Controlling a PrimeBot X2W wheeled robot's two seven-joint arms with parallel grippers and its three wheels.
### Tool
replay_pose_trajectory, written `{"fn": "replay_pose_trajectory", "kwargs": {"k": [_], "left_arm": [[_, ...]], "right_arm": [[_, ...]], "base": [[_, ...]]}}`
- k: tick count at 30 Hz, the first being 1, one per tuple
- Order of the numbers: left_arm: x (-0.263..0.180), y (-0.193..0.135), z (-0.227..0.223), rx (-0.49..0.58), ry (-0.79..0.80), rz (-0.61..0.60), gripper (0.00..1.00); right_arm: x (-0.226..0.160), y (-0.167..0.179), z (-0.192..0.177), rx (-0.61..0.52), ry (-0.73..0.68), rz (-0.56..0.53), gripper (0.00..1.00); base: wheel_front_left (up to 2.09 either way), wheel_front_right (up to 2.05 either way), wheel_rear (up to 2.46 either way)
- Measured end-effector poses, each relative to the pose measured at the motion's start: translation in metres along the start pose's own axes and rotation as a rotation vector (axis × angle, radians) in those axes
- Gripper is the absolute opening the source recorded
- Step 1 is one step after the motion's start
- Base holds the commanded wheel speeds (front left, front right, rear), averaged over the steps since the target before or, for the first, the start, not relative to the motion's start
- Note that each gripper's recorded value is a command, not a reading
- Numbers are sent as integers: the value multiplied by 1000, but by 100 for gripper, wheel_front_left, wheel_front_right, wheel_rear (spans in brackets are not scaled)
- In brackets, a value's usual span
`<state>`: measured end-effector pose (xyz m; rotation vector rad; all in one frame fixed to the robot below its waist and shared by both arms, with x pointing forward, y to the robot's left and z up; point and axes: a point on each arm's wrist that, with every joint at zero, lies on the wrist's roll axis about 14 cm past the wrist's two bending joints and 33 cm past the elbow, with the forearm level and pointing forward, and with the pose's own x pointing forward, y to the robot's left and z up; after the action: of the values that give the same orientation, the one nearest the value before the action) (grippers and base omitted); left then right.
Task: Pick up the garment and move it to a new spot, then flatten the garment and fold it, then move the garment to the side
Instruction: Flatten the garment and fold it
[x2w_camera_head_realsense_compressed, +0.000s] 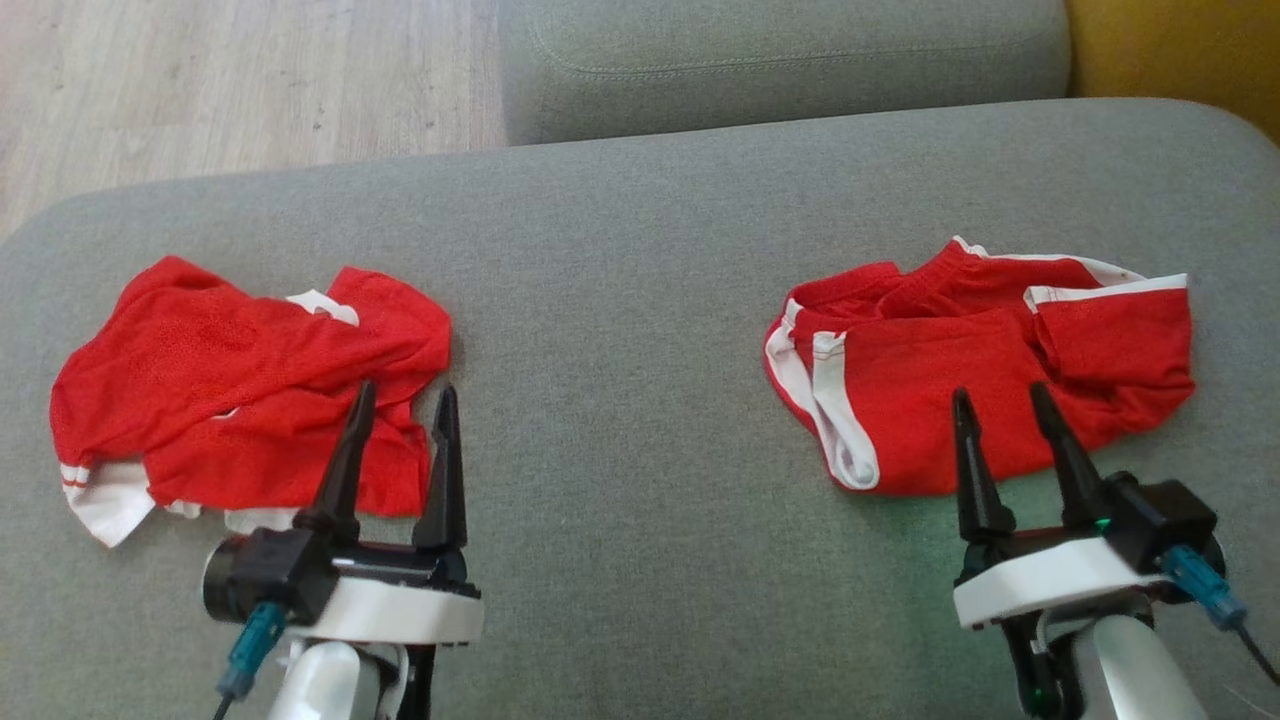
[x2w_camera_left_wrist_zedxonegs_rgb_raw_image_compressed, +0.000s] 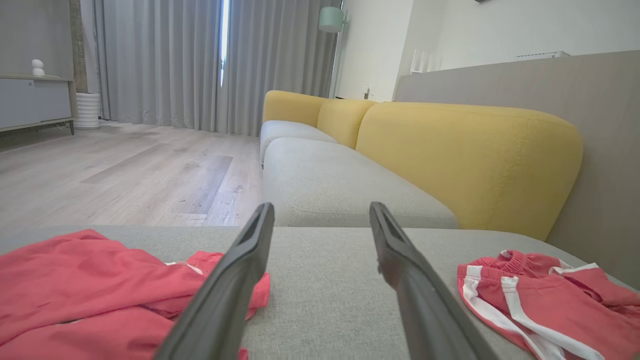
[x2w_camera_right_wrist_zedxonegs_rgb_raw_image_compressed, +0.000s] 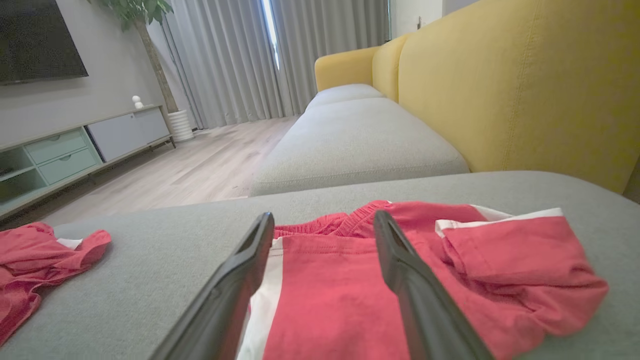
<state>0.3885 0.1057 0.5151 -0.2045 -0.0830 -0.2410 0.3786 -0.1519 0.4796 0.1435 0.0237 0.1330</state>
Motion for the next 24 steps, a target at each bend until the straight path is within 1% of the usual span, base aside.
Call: {"fn": "replay_pose_trajectory", "kwargs": {"k": [7,12,15,17,19,21,24], "left_arm": [[-1,2,-5,-2,15,7,100],[-3,7,-8,-3,25,22,100],[-5,11,-12,-3,37,34,100],[-7,14,-14,-8,44,44,100],[-8,16,-17,-12,51,50,100],[-9,18,-17,-15,54,59,100],[-9,22,-17,-14,56,69,100]], "right_arm": [[4,5,-6,1,10,16,100],[19,18,-6,-28,21,64,100],[33,26,-12,-70,73,99,100],[41,31,-19,-75,113,114,100],[48,36,-30,-90,173,133,100],[53,42,-44,-130,236,158,100],[64,44,-57,-161,293,170,100]], "base": [[0,0,0],[0,0,0],[0,0,0],[0,0,0],[0,0,0],[0,0,0],[0,0,0]]}}
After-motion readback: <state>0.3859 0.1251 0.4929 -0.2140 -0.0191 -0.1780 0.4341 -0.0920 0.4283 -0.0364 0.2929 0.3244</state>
